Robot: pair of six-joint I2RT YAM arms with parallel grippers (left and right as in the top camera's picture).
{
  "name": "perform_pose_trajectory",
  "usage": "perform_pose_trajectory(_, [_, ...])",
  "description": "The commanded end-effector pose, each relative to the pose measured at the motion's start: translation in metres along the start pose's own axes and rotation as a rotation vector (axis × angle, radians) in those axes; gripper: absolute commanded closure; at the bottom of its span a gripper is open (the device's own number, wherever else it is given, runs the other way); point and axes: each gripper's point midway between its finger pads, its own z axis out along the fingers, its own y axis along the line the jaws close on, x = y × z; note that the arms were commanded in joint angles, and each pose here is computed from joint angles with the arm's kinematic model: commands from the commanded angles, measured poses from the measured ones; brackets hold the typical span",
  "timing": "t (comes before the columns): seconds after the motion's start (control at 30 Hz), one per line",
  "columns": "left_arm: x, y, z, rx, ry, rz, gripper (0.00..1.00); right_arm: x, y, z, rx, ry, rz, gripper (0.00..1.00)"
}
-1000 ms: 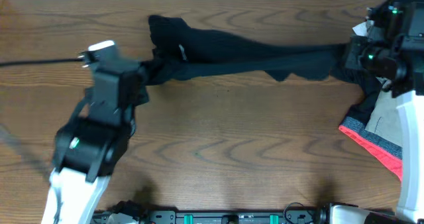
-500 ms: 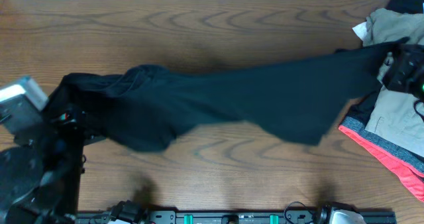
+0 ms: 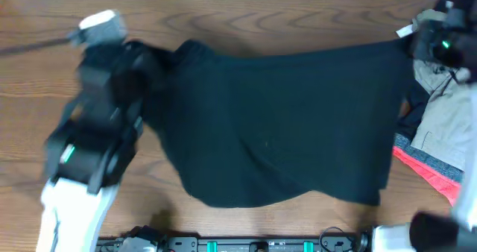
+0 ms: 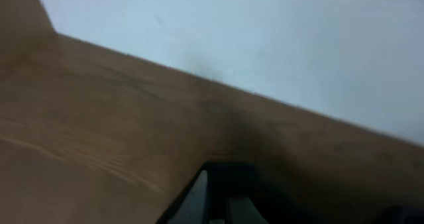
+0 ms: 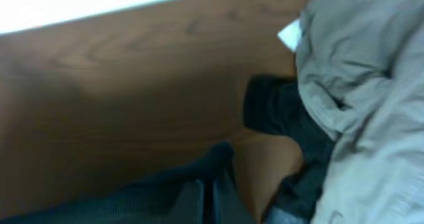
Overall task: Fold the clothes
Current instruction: 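Lift the shirt with both grippers and lay it flat toward the back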
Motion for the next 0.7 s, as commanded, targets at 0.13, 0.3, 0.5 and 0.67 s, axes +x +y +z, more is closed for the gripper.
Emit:
perform_pose_trajectory(0.13, [-0.008,-0.050,0.124,0.044,-0.039,0.162,0.94,-0.020,-0.004,0.105,-0.056,0.041,-0.039,0.99])
perform_pose_trajectory(0.3, [-0.111,-0.057,0.116,0.171,-0.220,0.091,0.94,-0.094,0.010,0.056,-0.081,-0.207,-0.059,0.99])
perform_pose_trajectory(0.5, [-0.140,-0.036,0.084,0.183,-0.233,0.074,0.94,-0.101,0.014,0.023,-0.080,-0.221,-0.061,0.99])
perform_pose_trajectory(0.67, [-0.058,-0.046,0.083,0.299,0.115,0.110,0.94,-0.059,0.000,0.036,-0.018,-0.048,-0.048,0.99])
